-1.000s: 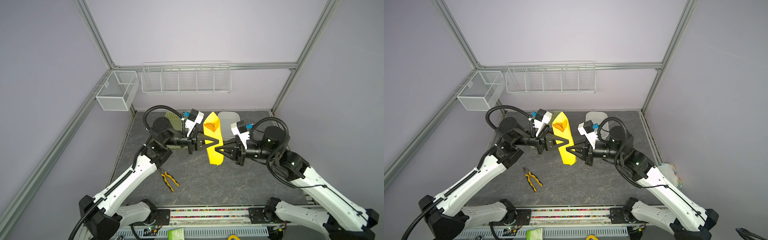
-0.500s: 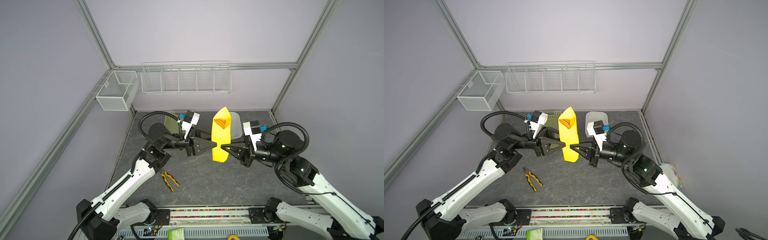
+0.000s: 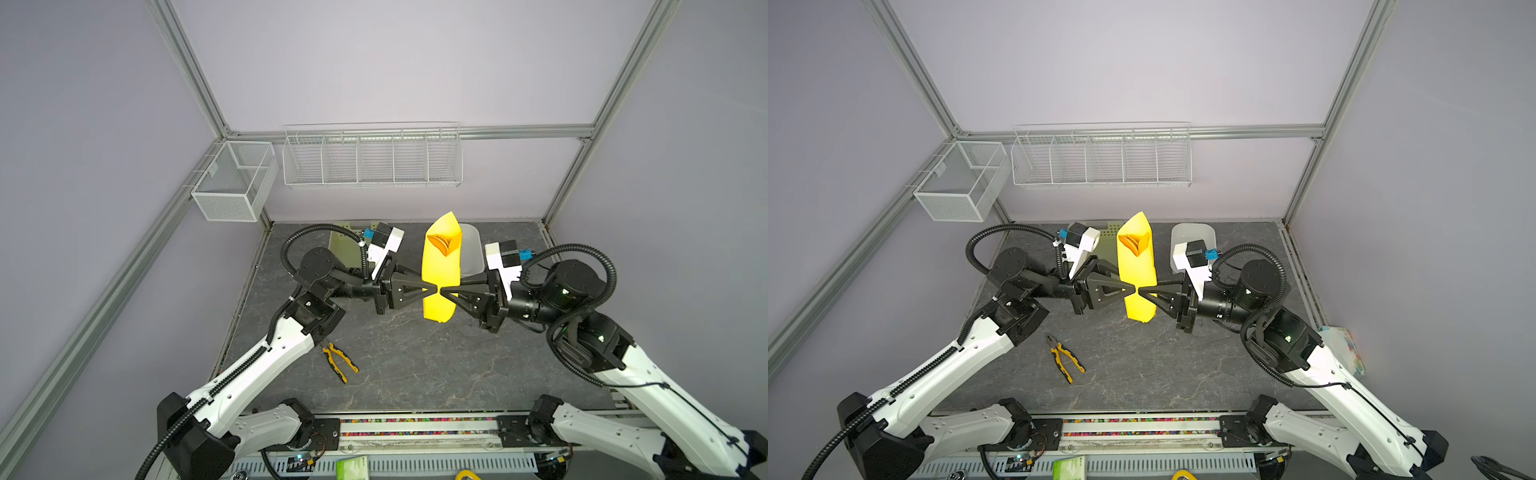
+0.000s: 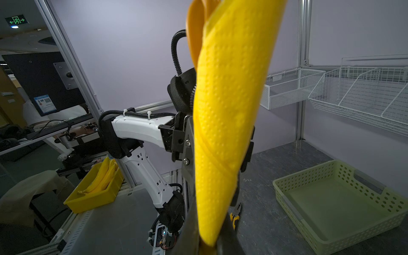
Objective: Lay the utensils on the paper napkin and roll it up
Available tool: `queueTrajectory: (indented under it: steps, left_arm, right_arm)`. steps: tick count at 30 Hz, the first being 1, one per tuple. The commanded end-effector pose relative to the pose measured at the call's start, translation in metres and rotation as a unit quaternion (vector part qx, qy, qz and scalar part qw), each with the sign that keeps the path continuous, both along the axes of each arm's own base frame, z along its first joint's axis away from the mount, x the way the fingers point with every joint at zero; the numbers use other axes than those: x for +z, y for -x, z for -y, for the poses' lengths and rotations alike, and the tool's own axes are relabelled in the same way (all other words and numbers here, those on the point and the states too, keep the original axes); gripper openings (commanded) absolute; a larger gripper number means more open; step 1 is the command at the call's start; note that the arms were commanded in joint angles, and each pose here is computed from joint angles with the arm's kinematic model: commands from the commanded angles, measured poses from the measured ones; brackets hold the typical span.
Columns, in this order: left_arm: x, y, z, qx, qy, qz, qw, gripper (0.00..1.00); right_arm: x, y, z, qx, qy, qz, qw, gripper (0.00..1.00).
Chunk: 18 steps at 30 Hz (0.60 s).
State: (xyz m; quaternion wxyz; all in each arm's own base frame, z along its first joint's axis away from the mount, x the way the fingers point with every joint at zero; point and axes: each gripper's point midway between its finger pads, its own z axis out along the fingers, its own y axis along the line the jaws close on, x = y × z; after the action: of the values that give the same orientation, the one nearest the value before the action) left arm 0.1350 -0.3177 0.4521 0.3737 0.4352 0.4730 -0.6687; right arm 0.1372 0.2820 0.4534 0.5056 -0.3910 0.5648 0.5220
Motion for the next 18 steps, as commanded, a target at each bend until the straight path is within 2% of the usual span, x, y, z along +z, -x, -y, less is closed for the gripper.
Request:
queueTrajectory:
  steps: [1,6,11,13,15,18]
  left_arm:
    - [0.007,0.005,-0.0019,-0.004,0.004,0.018,1.0,0.2]
    - [0.0097,0.0061,-0.003,-0.001,0.007,0.028,1.0,0.08]
    - [0.0095,0.0054,-0.0049,0.013,0.006,0.038,0.999,0.03]
    - [0.0091,0.0051,-0.0058,0.02,0.003,0.043,0.999,0.02]
    - [0.0085,0.0049,-0.0066,0.026,0.0,0.046,0.999,0.02]
    - [0.0071,0.0037,-0.007,0.033,-0.005,0.047,0.998,0.01]
  right_arm:
    - [0.0005,0.0027,-0.0011,0.006,-0.001,0.008,1.0,0.07]
    - [-0.003,0.0005,-0.0019,0.002,0.005,0.002,1.0,0.07]
    - [-0.0047,-0.0009,-0.0009,-0.004,0.009,0.0,1.0,0.07]
    - [-0.0052,-0.0016,0.0002,-0.008,0.01,-0.001,1.0,0.11]
    - [-0.0056,-0.002,0.0017,-0.013,0.012,-0.003,1.0,0.22]
    - [-0.0069,-0.0019,0.0045,-0.02,0.016,-0.003,1.0,0.29]
